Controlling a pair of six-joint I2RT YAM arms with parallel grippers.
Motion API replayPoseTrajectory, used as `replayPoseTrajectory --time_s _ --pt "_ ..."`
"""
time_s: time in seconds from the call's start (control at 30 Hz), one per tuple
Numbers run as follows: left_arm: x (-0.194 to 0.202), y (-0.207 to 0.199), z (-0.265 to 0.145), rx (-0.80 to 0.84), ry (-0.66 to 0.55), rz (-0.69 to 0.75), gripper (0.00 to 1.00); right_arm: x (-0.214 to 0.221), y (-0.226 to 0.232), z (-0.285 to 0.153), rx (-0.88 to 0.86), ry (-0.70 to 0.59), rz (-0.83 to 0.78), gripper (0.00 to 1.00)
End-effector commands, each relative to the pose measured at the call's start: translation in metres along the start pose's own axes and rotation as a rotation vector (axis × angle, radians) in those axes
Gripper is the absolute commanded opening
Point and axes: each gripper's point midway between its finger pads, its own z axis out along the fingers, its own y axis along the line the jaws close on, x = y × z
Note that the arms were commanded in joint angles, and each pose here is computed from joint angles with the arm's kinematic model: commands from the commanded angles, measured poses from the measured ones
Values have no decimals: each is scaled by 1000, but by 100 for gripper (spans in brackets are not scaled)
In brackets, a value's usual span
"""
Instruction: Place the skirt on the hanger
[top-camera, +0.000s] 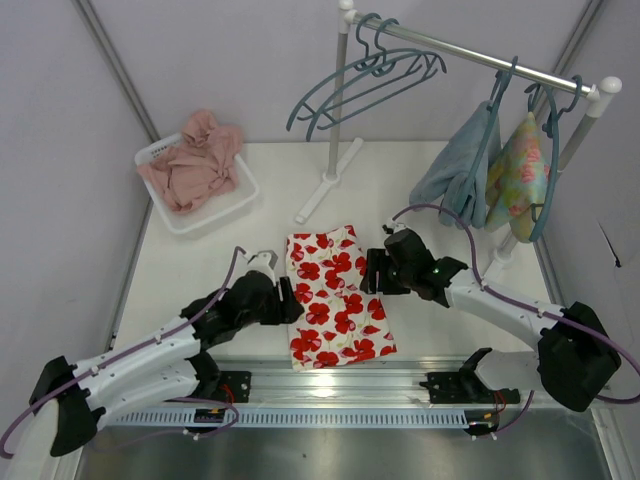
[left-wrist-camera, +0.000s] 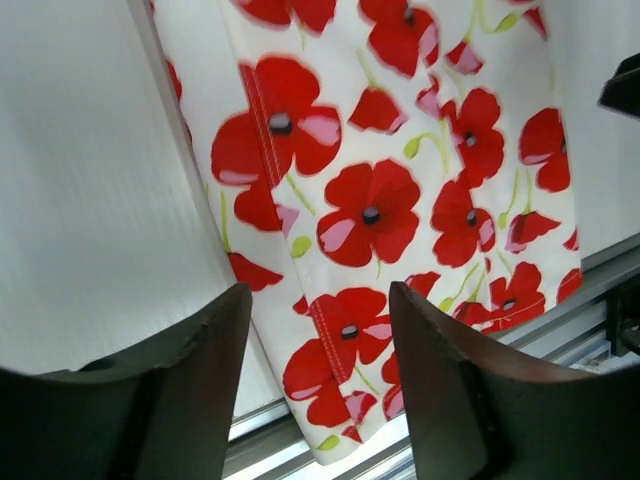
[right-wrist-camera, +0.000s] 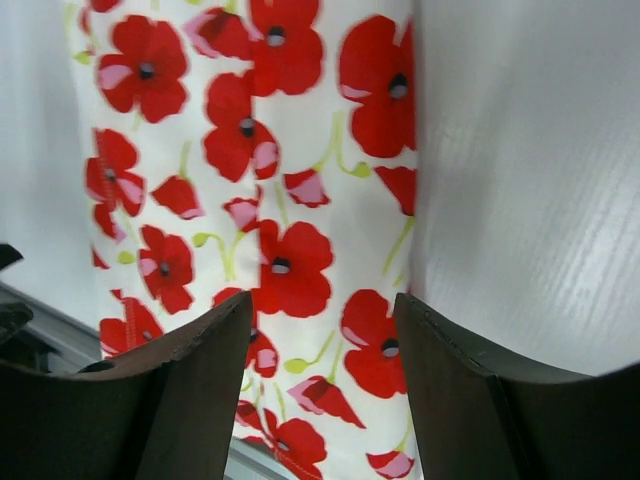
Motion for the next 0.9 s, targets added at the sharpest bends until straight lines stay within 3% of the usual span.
replayPoseTrajectory --time_s 0.0,0.1,0.17,0.2,0.3,0.4,0.6,0.87 --pt "-45 -7 -24 -68 -117 71 67 -20 32 -20 -89 -50 -60 65" --pt "-65 -14 -25 -80 -153 71 65 -22 49 -14 -131 -68 -79 62" --pt "-73 -15 -14 -98 -152 61 52 -21 51 -4 -128 -61 -75 57" --pt "-76 -16 -10 -99 -152 57 48 -24 52 2 -129 -69 -70 47" --pt "-85 -15 8 -123 -152 44 34 -20 46 26 -90 -50 -60 31" --pt "-97 -14 22 -141 -174 25 19 -10 33 47 -36 -6 -56 23" --pt "-104 -31 52 -83 -162 43 16 5 -5 60 88 46 -63 18" --pt "-92 -34 94 -89 -85 48 9 13 -29 55 109 29 10 16"
